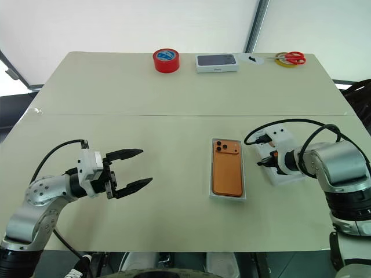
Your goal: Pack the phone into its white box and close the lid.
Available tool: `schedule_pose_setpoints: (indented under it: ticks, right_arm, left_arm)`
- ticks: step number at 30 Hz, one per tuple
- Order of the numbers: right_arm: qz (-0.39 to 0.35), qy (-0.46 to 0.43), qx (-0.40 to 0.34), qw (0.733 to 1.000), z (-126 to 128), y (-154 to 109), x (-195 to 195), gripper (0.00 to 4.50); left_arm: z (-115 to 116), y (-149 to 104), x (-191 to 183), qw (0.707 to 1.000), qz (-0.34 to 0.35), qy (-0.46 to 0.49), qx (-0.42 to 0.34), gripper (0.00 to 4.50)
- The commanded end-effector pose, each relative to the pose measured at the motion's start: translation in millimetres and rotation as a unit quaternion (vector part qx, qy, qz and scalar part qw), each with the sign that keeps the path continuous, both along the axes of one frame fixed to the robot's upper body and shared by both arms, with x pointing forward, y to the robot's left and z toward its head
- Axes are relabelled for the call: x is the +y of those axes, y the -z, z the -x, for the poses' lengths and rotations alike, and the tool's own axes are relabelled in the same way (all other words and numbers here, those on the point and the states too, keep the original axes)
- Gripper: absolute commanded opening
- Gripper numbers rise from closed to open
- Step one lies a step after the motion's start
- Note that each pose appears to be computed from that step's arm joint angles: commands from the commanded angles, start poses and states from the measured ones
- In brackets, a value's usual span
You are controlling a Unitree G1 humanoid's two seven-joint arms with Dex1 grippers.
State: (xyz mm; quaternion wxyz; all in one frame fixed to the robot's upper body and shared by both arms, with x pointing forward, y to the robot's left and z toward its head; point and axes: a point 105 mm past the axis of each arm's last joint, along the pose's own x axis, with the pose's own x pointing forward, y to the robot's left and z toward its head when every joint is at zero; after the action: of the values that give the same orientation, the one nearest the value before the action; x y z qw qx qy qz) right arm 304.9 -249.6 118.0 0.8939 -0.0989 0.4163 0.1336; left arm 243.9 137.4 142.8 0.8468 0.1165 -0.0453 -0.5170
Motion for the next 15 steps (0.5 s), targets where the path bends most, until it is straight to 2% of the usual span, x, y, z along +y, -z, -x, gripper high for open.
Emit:
schedule_pose_setpoints:
  ticks: [1, 3, 6, 8, 9, 11, 12, 15]
  right_arm:
    - [-0.057, 0.013, -0.125, 0.990, -30.9, -46.4, 5.8, 0.00]
    - [-0.108, -0.015, -0.196, 0.975, -42.4, -74.3, 21.1, 0.00]
    - [-0.185, -0.041, -0.255, 0.948, -47.9, -101.9, 45.2, 0.00]
    - [-0.251, -0.075, -0.278, 0.924, -43.3, -114.8, 68.9, 0.00]
    - [-0.310, -0.101, -0.272, 0.906, -34.7, -117.2, 87.4, 0.00]
    - [-0.381, -0.142, -0.247, 0.880, -16.0, -114.4, 112.9, 0.00]
    - [-0.421, -0.157, -0.210, 0.869, -4.2, -105.9, 122.8, 0.00]
    - [-0.486, -0.169, -0.147, 0.845, 18.8, -84.9, 139.3, 0.00]
  left_arm:
    - [-0.9, -1.9, -1.0, 0.999, 0.017, 0.013, 0.029, 3.97]
    - [-7.3, -3.3, -0.1, 0.999, 0.023, 0.001, 0.028, 3.19]
    - [-15.4, -6.9, -1.4, 0.999, 0.033, -0.008, 0.025, 1.62]
    - [-21.8, -8.9, -3.2, 0.999, 0.038, -0.018, 0.017, 0.59]
    - [-27.6, -10.0, -4.4, 0.998, 0.046, -0.032, 0.015, 0.05]
    - [-33.2, -10.4, -6.3, 0.998, 0.052, -0.044, 0.013, 0.05]
    - [-35.7, -9.9, -7.3, 0.997, 0.051, -0.051, 0.009, 0.05]
    - [-37.5, -8.0, -12.8, 0.997, 0.052, -0.047, 0.011, 0.05]
